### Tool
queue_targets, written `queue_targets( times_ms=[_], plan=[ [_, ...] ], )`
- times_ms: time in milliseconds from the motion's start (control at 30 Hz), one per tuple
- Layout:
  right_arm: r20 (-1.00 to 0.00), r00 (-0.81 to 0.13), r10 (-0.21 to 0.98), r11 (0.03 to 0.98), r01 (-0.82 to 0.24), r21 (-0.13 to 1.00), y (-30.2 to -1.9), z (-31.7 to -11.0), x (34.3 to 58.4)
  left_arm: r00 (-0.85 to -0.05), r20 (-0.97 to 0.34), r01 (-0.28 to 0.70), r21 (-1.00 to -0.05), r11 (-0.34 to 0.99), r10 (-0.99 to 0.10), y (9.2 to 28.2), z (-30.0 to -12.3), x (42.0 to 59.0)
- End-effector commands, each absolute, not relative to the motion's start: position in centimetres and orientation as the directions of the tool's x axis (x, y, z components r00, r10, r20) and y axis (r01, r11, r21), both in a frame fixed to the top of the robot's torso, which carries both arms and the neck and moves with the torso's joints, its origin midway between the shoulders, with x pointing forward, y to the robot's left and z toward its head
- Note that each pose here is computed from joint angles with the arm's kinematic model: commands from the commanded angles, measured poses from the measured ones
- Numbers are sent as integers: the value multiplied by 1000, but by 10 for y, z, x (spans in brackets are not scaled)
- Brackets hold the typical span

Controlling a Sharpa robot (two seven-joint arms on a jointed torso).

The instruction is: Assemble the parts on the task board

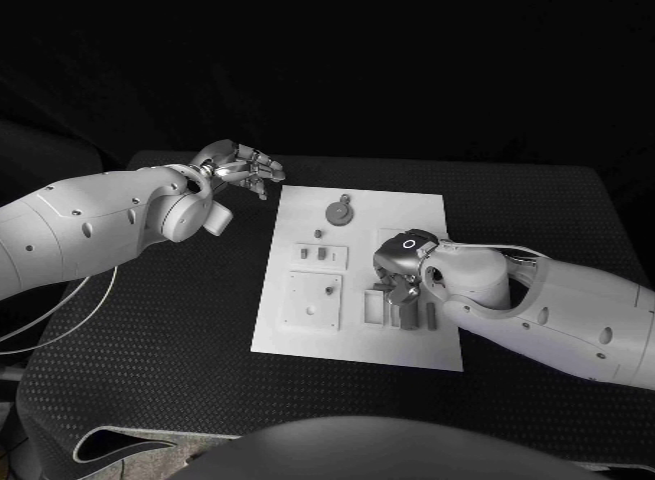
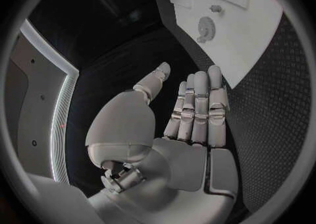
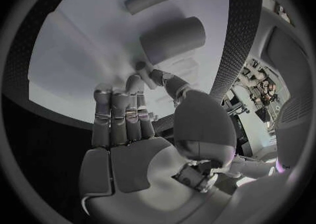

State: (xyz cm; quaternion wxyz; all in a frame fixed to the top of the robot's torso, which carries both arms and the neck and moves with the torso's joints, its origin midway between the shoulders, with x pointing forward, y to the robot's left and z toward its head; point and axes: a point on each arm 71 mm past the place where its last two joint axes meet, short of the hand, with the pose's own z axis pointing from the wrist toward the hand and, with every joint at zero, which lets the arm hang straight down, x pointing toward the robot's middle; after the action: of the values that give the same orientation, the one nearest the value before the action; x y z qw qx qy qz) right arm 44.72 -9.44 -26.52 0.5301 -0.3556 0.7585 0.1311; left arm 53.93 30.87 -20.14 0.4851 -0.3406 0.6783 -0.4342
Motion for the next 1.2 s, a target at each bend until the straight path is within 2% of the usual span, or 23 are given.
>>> queue_targets(
  times_ms=[33, 633, 1200],
  plan=[
    [-853, -194, -485, 721, -641, -265, -106, -280, 450, -311, -361, -34, -920, 390, -879, 306, -201, 539],
    [-852, -151, -501, 703, -645, -299, -101, -278, 449, -313, -363, -36, -919, 393, -878, 306, -201, 539],
    [-890, -113, -441, 714, -645, -272, -105, -270, 444, -314, -365, -37, -918, 395, -877, 306, -201, 539]
  ],
)
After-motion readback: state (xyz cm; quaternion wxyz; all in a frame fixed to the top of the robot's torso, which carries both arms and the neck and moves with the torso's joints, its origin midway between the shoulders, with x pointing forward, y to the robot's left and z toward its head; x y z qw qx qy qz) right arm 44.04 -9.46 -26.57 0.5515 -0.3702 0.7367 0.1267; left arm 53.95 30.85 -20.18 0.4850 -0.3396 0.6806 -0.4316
